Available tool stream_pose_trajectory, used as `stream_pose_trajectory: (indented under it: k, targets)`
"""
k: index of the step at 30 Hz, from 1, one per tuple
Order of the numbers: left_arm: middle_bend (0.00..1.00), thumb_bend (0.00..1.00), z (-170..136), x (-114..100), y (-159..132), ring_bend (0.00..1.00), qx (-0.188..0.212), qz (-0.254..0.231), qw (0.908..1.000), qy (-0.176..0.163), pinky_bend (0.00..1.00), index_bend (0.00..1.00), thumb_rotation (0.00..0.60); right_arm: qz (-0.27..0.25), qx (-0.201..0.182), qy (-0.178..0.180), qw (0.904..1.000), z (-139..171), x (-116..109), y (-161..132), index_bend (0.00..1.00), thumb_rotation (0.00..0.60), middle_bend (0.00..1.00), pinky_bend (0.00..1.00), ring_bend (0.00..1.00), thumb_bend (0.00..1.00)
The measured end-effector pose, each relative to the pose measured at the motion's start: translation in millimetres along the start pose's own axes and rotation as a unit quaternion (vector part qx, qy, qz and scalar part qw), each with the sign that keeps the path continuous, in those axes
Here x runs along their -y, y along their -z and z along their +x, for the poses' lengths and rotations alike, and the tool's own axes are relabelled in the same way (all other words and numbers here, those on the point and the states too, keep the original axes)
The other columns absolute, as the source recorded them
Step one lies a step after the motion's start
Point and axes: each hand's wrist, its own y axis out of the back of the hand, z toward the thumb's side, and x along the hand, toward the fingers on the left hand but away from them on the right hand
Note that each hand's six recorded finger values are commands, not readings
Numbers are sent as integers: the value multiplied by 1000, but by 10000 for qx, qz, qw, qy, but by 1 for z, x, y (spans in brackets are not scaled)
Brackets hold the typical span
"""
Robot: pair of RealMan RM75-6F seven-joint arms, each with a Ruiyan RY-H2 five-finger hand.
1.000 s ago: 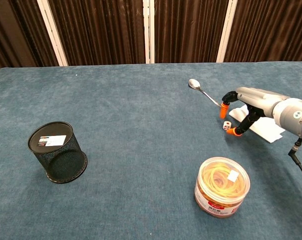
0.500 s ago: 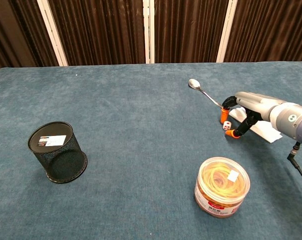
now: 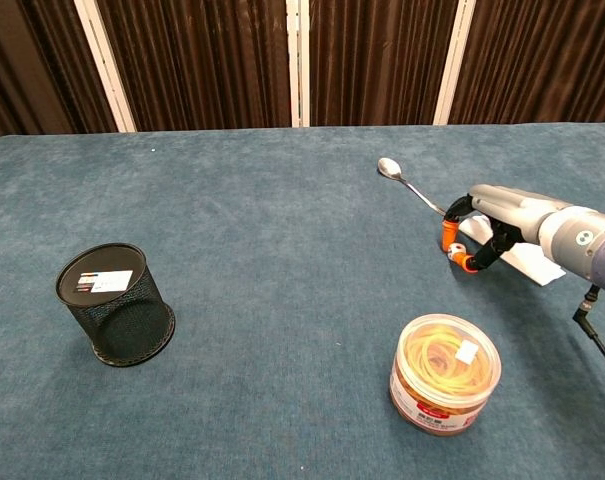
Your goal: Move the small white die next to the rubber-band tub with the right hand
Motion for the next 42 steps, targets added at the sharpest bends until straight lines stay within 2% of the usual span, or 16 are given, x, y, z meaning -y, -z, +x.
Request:
stream_pose_trajectory:
  k: [7,17,23,34,42]
  targets:
    - [0,43,0,-1,0,0,4,2,10000,-18,0,0,600,-41,-198,218,9996,8,-17,-12,572,600,179,0,0,400]
    - [0,43,-1,-2,-3,0,40,1,10000,-37,0,0,600,-65,-804,876,9929,44,-74,-45,545,600,166,0,0,398]
    - [0,43,-3,-4,-5,0,72,-11,9999,-69,0,0,600,70,-887,1183,9890,65,-100,-48,399,600,110,0,0,334]
    - [0,43,-8,-10,-7,0,131,-76,9998,-162,0,0,600,76,-623,1250,9902,92,-104,-28,333,600,74,0,0,305]
    - [0,43,-11,-12,-7,0,166,-104,9996,-204,0,0,600,148,-274,1393,9898,127,-101,15,284,600,34,0,0,271]
